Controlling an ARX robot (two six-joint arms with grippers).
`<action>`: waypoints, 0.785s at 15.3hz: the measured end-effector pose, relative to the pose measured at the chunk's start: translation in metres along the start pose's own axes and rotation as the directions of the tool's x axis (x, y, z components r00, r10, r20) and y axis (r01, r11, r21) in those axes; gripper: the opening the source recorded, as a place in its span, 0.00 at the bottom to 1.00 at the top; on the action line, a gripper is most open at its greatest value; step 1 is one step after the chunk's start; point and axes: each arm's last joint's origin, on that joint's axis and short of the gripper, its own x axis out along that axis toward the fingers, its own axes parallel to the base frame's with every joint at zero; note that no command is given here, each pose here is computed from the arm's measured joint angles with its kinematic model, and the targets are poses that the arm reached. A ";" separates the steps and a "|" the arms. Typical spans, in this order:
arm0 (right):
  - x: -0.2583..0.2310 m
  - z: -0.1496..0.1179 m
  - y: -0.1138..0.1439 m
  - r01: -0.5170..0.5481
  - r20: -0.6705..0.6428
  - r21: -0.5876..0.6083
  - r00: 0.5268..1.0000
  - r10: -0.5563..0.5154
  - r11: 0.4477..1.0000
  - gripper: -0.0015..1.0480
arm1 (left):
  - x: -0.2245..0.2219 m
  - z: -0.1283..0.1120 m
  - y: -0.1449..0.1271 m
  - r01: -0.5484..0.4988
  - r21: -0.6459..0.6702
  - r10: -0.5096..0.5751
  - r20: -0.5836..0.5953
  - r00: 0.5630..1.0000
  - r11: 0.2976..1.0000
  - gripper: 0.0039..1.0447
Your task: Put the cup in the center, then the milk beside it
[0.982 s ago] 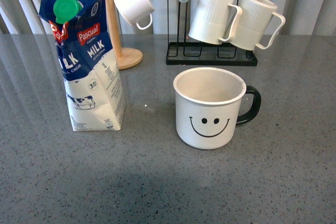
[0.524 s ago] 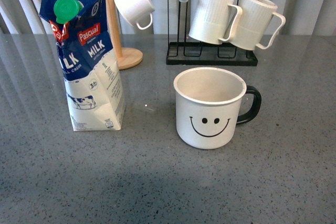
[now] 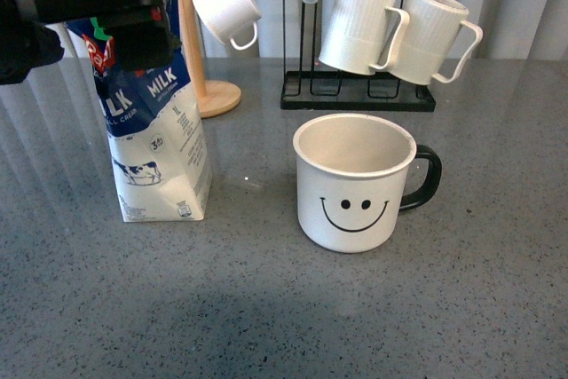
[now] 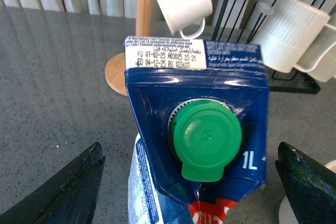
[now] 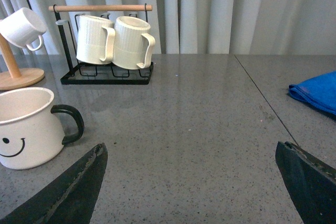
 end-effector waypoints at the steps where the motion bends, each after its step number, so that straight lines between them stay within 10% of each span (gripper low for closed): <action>1: 0.000 0.000 0.000 0.000 0.000 0.000 1.000 0.000 1.000 0.94 | 0.007 -0.003 -0.001 -0.014 -0.001 0.014 -0.030 0.999 1.000 0.94; 10: 0.000 0.000 0.000 0.000 0.000 0.000 1.000 0.000 1.000 0.94 | 0.014 -0.007 -0.011 -0.027 -0.003 0.027 -0.049 0.998 1.000 0.04; 12: 0.000 0.000 0.000 0.000 0.000 0.000 1.000 0.000 1.000 0.94 | 0.005 -0.003 -0.016 -0.017 0.000 0.017 -0.029 0.999 1.000 0.02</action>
